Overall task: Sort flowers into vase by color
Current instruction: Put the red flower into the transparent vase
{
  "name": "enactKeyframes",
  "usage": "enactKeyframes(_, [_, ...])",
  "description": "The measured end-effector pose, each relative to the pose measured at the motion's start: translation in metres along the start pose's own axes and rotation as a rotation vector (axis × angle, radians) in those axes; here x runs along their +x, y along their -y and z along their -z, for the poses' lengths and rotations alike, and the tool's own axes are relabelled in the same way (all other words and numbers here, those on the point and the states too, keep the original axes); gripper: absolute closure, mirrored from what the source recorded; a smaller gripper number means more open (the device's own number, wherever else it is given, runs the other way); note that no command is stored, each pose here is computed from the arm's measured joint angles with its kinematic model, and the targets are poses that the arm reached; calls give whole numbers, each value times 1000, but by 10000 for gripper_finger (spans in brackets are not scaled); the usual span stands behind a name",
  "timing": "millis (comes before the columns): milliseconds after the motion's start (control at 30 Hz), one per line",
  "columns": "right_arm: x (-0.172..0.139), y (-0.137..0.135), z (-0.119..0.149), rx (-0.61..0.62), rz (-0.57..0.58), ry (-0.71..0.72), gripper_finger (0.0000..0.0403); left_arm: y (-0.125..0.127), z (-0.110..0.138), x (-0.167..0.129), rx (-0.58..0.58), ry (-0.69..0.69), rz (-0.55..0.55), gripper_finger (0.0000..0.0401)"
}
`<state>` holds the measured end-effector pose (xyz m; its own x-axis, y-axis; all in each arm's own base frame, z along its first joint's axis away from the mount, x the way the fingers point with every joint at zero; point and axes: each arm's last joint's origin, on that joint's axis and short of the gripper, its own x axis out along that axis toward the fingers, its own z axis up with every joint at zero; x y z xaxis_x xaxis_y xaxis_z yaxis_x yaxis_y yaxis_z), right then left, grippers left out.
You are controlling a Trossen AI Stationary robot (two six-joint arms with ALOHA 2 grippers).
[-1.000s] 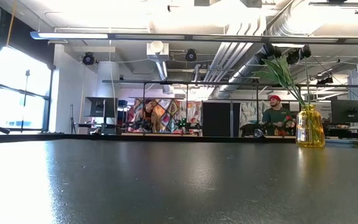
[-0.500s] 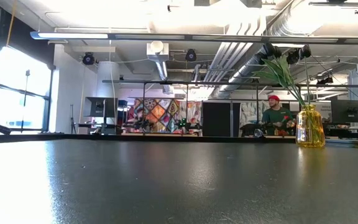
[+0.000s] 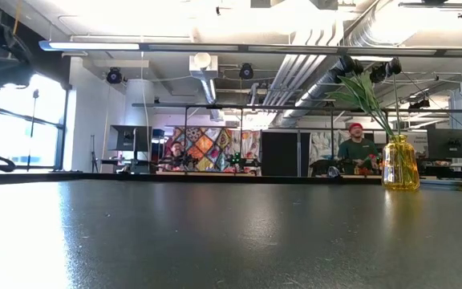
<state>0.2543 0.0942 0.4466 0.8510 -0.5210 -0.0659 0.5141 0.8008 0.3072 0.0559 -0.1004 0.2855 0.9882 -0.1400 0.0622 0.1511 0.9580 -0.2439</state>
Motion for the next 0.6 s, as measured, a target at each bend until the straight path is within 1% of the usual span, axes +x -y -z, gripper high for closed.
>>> enactKeyframes(100, [0,2,4,14,11,-26,231,1,9,-8,9,-18,51,401])
enactKeyframes(267, [0,5,8,55,49,-46,231,1,23,-14,33,-39,83,401])
enactKeyframes(367, [2,7,8,81,67,-42,231,0,30,-15,19,-32,90,401])
enactKeyframes(467, [5,9,7,100,81,-36,231,1,28,-15,-7,-11,117,401])
enactKeyframes(600, [9,12,6,120,90,-33,231,3,22,-16,-18,17,192,401])
